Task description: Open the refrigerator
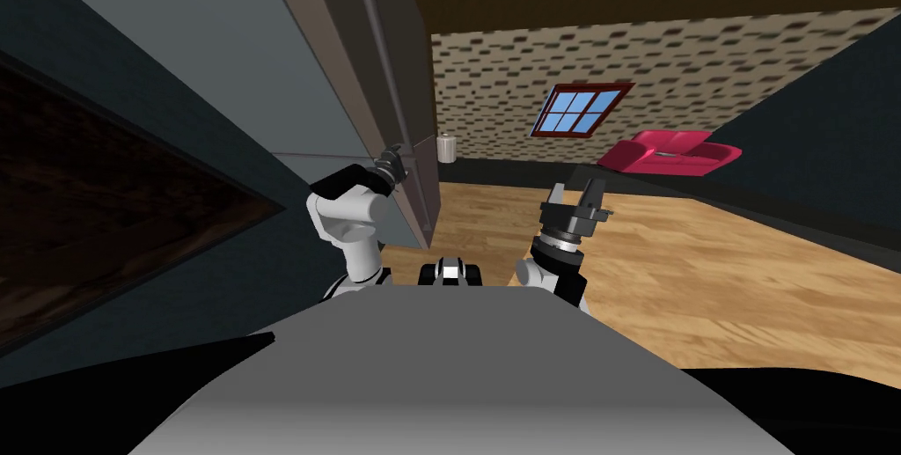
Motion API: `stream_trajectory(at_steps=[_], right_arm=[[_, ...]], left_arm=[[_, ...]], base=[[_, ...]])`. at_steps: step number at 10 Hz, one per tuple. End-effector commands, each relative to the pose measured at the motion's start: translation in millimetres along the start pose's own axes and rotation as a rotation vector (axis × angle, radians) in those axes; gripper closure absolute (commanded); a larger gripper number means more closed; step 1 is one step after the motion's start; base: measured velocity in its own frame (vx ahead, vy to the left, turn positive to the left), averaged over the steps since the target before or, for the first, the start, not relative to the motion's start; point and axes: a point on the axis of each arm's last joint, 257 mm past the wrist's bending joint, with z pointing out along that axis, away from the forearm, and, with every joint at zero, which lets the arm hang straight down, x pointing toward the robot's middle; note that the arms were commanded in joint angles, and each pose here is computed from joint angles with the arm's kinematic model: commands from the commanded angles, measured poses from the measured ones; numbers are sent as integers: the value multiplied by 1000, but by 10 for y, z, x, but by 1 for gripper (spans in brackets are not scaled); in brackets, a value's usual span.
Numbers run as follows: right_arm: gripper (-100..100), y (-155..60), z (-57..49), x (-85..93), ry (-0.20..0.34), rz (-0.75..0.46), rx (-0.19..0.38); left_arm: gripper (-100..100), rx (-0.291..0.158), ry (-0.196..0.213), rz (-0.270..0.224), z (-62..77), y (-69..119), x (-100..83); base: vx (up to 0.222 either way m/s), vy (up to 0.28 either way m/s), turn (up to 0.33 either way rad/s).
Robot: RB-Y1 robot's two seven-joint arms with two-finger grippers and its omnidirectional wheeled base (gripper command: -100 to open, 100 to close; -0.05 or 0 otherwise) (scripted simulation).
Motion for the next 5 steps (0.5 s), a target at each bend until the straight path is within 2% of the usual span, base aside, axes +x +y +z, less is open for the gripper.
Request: stream_trajectory(at_steps=[1, 5], right_arm=[[0, 0, 0, 0, 0, 0, 0], [0, 0, 0, 0, 0, 0, 0]], left_arm=[[-100, -39, -14, -1, -12, 36, -44], [-100, -79, -36, -6, -68, 19, -111]], base=[[55, -10, 23], [63, -2, 22]])
